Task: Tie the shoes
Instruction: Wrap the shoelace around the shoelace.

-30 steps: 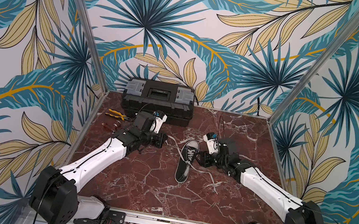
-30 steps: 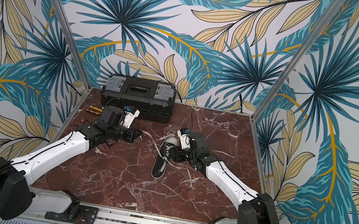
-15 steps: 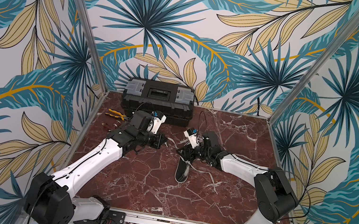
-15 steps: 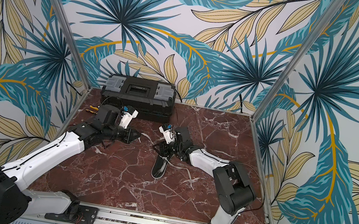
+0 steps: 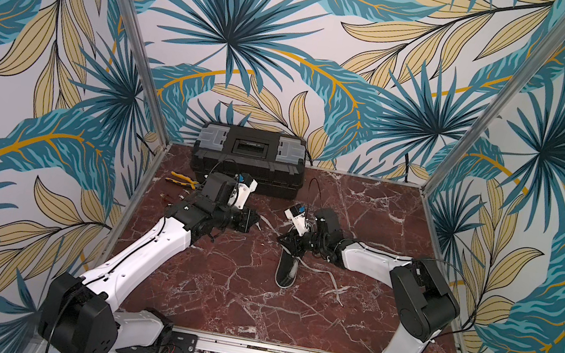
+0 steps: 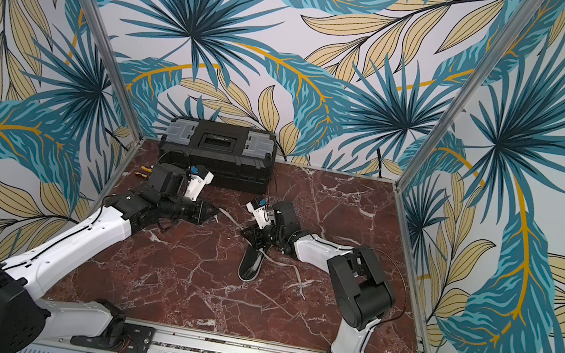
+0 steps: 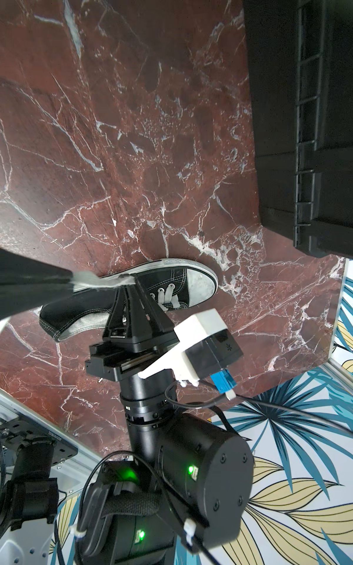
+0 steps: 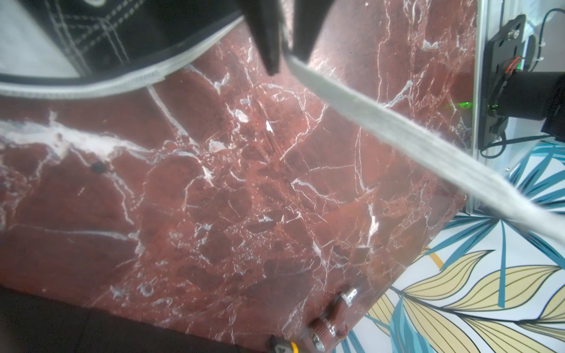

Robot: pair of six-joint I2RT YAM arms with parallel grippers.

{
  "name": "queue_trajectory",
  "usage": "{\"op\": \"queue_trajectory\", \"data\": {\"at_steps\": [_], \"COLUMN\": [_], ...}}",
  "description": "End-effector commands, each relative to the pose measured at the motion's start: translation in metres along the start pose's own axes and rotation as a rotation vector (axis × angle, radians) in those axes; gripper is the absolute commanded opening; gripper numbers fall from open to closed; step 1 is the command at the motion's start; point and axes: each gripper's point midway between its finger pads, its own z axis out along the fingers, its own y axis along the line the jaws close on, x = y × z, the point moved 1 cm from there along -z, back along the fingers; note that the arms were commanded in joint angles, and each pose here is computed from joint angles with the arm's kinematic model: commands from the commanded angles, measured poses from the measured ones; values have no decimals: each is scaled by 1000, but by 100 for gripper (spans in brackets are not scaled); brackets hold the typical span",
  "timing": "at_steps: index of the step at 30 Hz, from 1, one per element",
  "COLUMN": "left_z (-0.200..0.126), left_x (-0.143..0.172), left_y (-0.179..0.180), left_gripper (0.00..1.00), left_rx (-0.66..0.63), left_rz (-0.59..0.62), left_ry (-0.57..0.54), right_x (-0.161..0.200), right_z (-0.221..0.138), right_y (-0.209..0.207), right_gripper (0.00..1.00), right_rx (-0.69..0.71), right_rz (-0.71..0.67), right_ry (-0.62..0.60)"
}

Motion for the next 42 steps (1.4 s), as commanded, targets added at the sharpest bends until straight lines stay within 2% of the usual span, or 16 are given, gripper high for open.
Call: {"op": "queue_trajectory", "data": {"at_steps": [1, 6, 10, 16, 19, 24, 30, 36, 39, 42], "left_z": [-4, 37, 73, 108, 116, 121, 123, 127, 133, 141], "left_x": [-4, 38, 69, 99, 107, 102, 81, 67, 65, 60], "left_y": [6, 47, 55, 64, 60, 42, 25, 11, 4, -3], "left_gripper": [0, 0, 0, 8, 17, 34, 55, 76, 85, 89], "left_rx": [-34, -132, -147, -195, -181, -97, -32, 38, 82, 123], "left_rz": [-6, -72, -48, 7, 48, 119, 199, 341, 370, 374], "left_ry": [-26, 71, 138, 211, 220, 177, 97, 58, 61, 56], "right_x": [-6, -7, -7, -5, -4, -2, 1, 3, 2, 2], "right_z": [-4, -16, -27, -32, -32, -31, -32, -34, -35, -37], "right_y": [3, 3, 3, -4, -6, -9, -10, -13, -14, -15], "right_gripper": [5, 2, 2, 4, 6, 7, 10, 11, 11, 10], "right_rx": [11, 51, 81, 125, 136, 143, 150, 173, 187, 193], "right_rz": [-14, -8, 5, 53, 83, 126, 159, 171, 182, 193], "right_ry": [-30, -30, -46, -57, -67, -70, -82, -79, -75, -77]}}
